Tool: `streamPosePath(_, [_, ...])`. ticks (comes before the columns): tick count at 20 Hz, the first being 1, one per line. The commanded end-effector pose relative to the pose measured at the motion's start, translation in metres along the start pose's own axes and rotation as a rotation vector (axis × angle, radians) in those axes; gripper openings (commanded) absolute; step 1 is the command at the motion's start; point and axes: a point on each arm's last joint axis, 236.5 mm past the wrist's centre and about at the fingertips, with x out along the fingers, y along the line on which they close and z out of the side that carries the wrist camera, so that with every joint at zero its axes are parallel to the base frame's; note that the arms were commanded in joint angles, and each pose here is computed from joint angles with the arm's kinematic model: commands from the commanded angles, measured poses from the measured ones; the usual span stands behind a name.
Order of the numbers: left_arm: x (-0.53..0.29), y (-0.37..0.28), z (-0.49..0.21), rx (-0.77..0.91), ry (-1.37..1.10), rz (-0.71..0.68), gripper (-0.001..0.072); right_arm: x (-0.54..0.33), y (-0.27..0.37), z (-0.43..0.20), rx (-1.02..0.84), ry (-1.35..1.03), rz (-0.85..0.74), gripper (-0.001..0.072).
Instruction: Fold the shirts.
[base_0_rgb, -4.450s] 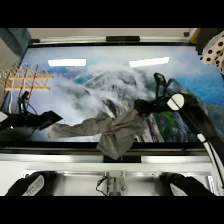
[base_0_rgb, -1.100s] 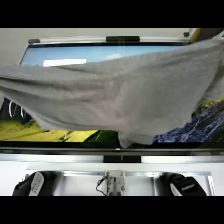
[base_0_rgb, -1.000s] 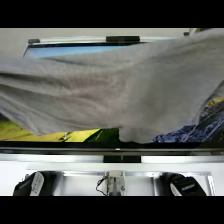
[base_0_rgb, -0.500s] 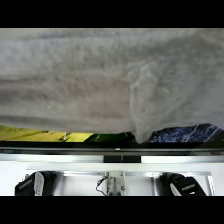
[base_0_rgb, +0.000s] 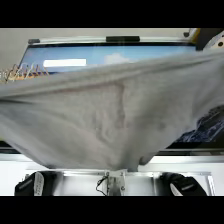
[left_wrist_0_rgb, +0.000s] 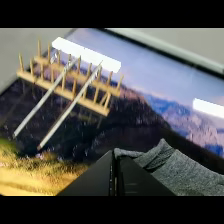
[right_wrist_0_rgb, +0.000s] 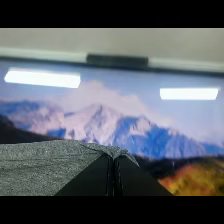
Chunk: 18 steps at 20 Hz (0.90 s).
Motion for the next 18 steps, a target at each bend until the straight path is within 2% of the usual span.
streamPosePath(1, [0.085, 0.011, -0.101, -0.086, 0.330, -0.095, 0.0027, 0.095, -0.015, -0.088, -0.001, 0.333, -0.117, 0.0059])
streamPosePath(4, [0.149, 0.014, -0.156, -0.134, 0.462, -0.140, 0.0027, 0.194, 0.000, -0.125, 0.051, 0.381, -0.110, 0.0059])
streamPosePath(6, [0.186, 0.003, -0.159, -0.049, 0.483, -0.191, 0.0027, 0.248, 0.018, -0.119, 0.113, 0.288, -0.062, 0.0059])
streamPosePath(8, [0.224, -0.008, -0.147, -0.043, 0.472, -0.207, 0.0027, 0.283, 0.027, -0.112, 0.152, 0.207, -0.035, 0.0059])
streamPosePath(13, [0.317, -0.025, -0.116, -0.090, 0.441, -0.206, 0.0028, 0.336, -0.012, -0.125, 0.372, 0.144, -0.097, 0.0059])
streamPosePath(15, [0.345, -0.040, -0.125, -0.143, 0.492, -0.239, 0.0029, 0.347, -0.037, -0.144, 0.477, 0.178, -0.143, 0.0059])
streamPosePath(18, [0.372, -0.062, -0.172, -0.186, 0.625, -0.275, 0.0030, 0.362, -0.039, -0.196, 0.558, 0.326, -0.172, 0.0059])
